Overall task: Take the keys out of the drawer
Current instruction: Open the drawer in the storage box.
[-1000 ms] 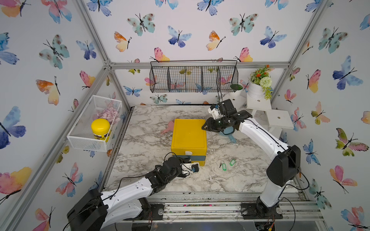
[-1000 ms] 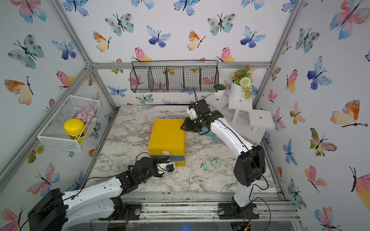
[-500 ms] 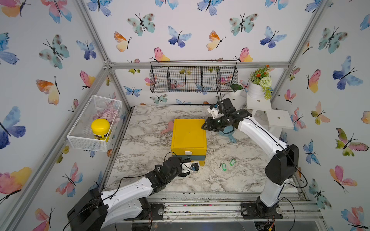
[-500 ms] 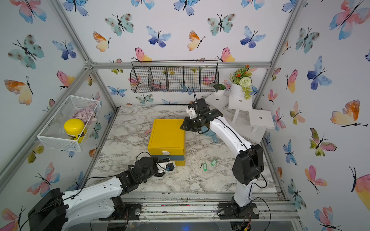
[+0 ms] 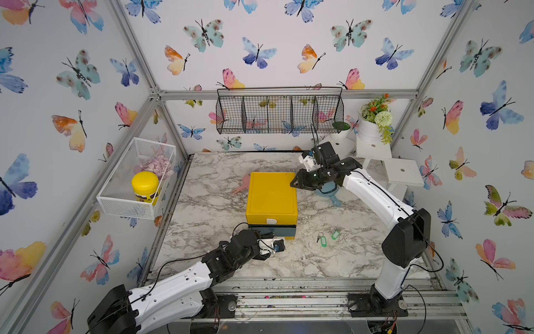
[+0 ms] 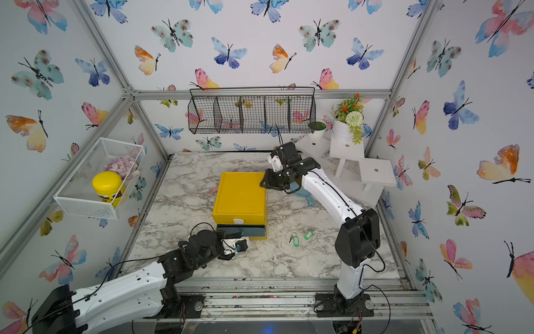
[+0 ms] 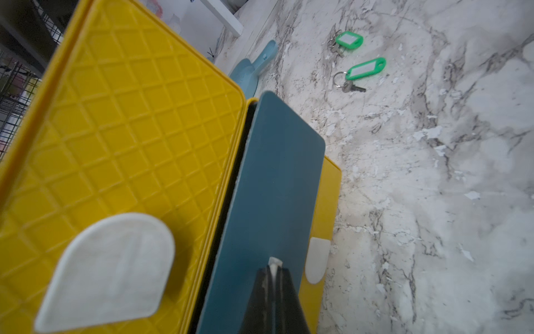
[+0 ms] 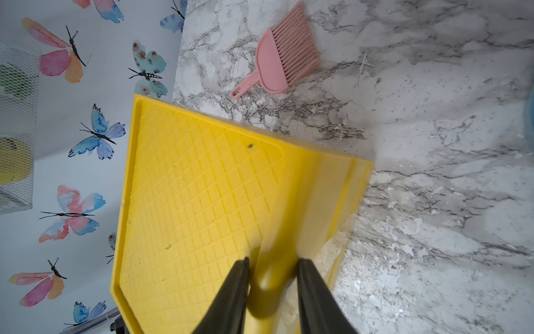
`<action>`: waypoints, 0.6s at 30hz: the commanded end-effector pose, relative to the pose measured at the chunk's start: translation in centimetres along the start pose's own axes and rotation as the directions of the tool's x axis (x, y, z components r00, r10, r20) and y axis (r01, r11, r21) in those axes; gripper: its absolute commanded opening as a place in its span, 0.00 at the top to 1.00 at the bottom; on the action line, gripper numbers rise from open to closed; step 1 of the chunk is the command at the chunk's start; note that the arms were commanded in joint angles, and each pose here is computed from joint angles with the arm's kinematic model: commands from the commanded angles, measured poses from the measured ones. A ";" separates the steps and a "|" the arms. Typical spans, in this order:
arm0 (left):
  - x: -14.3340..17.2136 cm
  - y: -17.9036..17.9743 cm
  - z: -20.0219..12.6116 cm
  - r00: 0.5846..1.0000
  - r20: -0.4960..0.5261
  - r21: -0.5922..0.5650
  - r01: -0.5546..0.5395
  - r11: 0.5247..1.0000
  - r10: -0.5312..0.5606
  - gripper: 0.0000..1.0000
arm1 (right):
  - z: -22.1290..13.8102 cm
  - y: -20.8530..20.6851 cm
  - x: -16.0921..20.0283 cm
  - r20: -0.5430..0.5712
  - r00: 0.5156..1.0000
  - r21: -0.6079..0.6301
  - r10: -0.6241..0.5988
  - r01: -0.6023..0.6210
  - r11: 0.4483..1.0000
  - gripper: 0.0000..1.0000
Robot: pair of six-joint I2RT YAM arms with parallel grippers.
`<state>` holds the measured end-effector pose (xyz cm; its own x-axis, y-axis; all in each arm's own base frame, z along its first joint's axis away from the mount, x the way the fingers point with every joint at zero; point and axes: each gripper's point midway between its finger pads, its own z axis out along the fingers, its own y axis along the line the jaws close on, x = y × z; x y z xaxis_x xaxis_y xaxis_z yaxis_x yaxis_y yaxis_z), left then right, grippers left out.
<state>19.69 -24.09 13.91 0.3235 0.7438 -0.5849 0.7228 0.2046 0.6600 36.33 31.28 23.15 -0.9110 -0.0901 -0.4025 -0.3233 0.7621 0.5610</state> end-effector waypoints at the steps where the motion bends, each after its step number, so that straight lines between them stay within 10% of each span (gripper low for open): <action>1: -0.1 -2.7 -1.1 0.999 -0.005 0.125 -0.033 0.992 0.034 1.00 | 0.7 0.9 0.1 -0.003 1.000 -0.036 -0.020 0.020 0.999 0.66; 18: -2.7 -6.8 -4.4 1.000 0.016 0.357 -0.019 0.934 0.014 1.00 | 0.6 0.6 0.7 -0.036 0.998 -0.019 -0.056 0.055 0.998 0.66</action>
<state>13.57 -24.50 13.18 0.3562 0.7513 -0.5555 0.8375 0.0069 0.5464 36.31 31.29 23.09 -0.9039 -0.1086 -0.4137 -0.3435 0.7605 0.5510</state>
